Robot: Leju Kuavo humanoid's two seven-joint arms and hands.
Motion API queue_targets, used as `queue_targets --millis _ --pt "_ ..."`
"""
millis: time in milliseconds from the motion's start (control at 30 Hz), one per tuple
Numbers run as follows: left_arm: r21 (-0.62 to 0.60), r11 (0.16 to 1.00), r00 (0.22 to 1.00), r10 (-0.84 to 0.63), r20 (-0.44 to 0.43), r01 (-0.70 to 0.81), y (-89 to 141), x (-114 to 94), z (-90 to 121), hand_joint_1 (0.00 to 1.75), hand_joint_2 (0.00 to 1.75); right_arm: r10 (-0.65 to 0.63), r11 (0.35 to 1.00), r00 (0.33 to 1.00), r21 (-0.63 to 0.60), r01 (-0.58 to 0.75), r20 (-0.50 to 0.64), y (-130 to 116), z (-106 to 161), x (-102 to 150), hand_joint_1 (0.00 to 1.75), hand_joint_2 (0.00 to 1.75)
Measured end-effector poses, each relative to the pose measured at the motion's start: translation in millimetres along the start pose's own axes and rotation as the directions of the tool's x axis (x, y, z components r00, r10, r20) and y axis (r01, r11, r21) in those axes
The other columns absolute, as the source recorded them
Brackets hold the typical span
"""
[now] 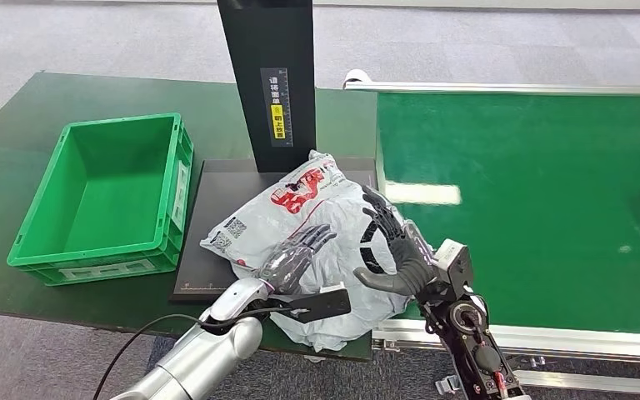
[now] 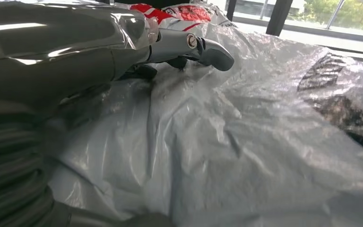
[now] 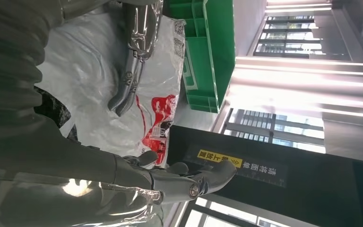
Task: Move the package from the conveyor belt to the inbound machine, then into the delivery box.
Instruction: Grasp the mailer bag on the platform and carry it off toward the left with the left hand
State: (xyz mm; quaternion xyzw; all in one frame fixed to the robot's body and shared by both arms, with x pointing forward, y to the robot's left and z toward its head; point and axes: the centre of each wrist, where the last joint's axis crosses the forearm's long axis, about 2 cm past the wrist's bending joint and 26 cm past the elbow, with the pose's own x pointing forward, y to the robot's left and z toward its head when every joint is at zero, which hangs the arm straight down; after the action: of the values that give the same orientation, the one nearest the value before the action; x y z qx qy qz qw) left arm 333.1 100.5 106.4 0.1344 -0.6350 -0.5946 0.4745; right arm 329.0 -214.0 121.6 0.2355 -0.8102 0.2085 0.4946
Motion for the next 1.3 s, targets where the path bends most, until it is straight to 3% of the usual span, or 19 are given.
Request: queue_targets --millis 67,733,933,1100,1300 --pt "-0.014 1.0 1.0 -0.002 0.006 0.002 -2.3 -0.3 -0.3 1.75 1.75 -0.001 1.0 1.0 -0.004 0.001 -0.001 1.0 0.7 -0.2 0.0 1.75" --pt "0.046 0.985 0.975 0.156 0.16 -0.165 4.6 -2.6 -0.7 1.75 1.75 -0.015 0.998 1.0 -0.053 0.014 -0.015 -0.1 13.9 -1.7 0.0 1.75" --pt "0.354 0.916 0.973 0.128 0.191 -0.19 16.2 -3.5 4.6 1.75 1.75 -0.015 0.998 1.0 -0.068 0.014 -0.005 1.1 17.3 0.5 0.0 1.75" --pt "0.663 0.741 0.985 -0.02 0.174 -0.102 32.3 -6.5 13.3 1.75 1.75 -0.018 0.997 1.0 -0.077 0.018 0.002 1.5 17.5 1.3 0.0 1.75" --pt "0.782 0.623 0.939 -0.284 0.196 0.025 51.8 -7.4 25.4 1.75 1.75 -0.019 0.995 1.0 -0.093 0.019 0.007 2.1 17.7 1.1 0.0 1.75"
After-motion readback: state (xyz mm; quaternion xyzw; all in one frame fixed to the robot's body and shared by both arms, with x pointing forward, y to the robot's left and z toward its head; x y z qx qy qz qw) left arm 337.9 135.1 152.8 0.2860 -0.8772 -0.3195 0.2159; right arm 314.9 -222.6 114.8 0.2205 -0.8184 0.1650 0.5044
